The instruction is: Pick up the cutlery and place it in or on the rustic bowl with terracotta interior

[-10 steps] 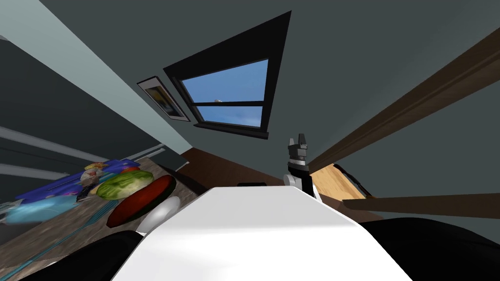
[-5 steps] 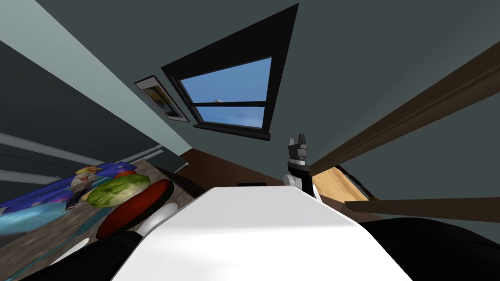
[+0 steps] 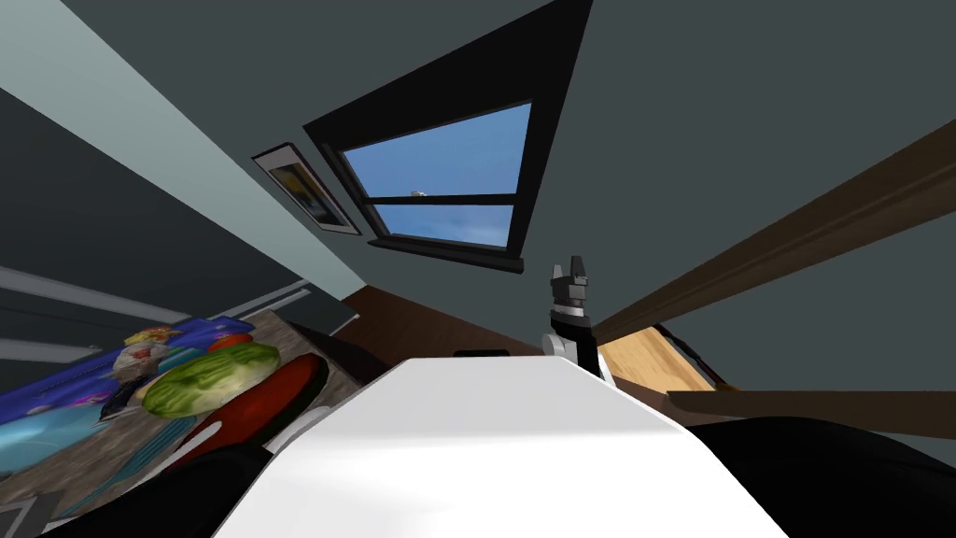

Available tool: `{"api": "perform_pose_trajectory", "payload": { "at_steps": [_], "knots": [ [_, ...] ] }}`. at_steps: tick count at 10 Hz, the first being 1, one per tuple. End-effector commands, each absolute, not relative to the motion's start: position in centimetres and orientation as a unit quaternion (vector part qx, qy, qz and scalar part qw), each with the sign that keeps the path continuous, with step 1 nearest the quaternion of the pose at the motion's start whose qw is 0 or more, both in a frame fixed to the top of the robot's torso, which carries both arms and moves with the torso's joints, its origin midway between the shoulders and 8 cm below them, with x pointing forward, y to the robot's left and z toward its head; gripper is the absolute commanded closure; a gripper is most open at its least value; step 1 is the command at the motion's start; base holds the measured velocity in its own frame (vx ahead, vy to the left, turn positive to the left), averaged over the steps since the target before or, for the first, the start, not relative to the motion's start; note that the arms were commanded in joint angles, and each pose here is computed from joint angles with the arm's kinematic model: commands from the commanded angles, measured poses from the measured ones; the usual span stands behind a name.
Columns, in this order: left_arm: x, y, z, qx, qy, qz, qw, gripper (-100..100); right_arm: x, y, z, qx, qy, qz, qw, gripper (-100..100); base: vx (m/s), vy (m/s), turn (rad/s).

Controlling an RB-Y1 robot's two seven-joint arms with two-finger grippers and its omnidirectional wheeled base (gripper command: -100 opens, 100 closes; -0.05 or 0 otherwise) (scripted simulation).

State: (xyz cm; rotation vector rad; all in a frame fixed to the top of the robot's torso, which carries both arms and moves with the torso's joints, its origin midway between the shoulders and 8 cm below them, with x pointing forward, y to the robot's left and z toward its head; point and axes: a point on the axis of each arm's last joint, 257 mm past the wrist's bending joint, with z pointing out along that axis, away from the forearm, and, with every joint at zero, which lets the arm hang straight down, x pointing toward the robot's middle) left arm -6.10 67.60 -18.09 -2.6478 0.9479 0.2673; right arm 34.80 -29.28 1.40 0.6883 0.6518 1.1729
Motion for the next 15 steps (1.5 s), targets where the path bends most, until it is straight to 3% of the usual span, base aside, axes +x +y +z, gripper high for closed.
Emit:
{"api": "perform_pose_trajectory", "payload": {
  "at_steps": [1, 7, 8, 12, 13, 14, 15],
  "knots": [
    [-4.6, 66.9, -18.2, -0.927, 0.336, 0.073, 0.148, 100, 34.8, -29.3, 1.4, 0.312, 0.296, 0.532, 0.729, 0, 0.072, 0.055, -0.001],
    [-2.2, 65.5, -18.6, -0.930, 0.341, 0.038, 0.133, 100, 34.8, -29.3, 1.4, 0.312, 0.296, 0.532, 0.729, 0, 0.059, 0.038, 0.000],
    [-2.0, 65.5, -18.6, -0.930, 0.342, 0.037, 0.133, -100, 34.8, -29.3, 1.4, 0.312, 0.296, 0.533, 0.729, 0, 0.000, 0.000, 0.000],
    [-2.0, 65.5, -18.6, -0.930, 0.342, 0.037, 0.134, -100, 34.8, -29.3, 1.4, 0.312, 0.296, 0.533, 0.729, 0, 0.000, 0.000, 0.000],
    [-2.0, 65.5, -18.6, -0.930, 0.342, 0.037, 0.134, 0, 34.8, -29.3, 1.4, 0.312, 0.296, 0.533, 0.729, 0, 0.000, 0.000, 0.000],
    [-1.4, 65.2, -17.5, -0.929, 0.344, 0.035, 0.134, -100, 34.8, -29.3, 1.4, 0.312, 0.296, 0.533, 0.729, 0, -0.010, 0.021, 0.049],
    [-1.1, 65.0, -17.0, -0.928, 0.346, 0.034, 0.134, -100, 34.8, -29.3, 1.4, 0.312, 0.296, 0.533, 0.729, 0, -0.015, 0.032, 0.057]
  ]
}}
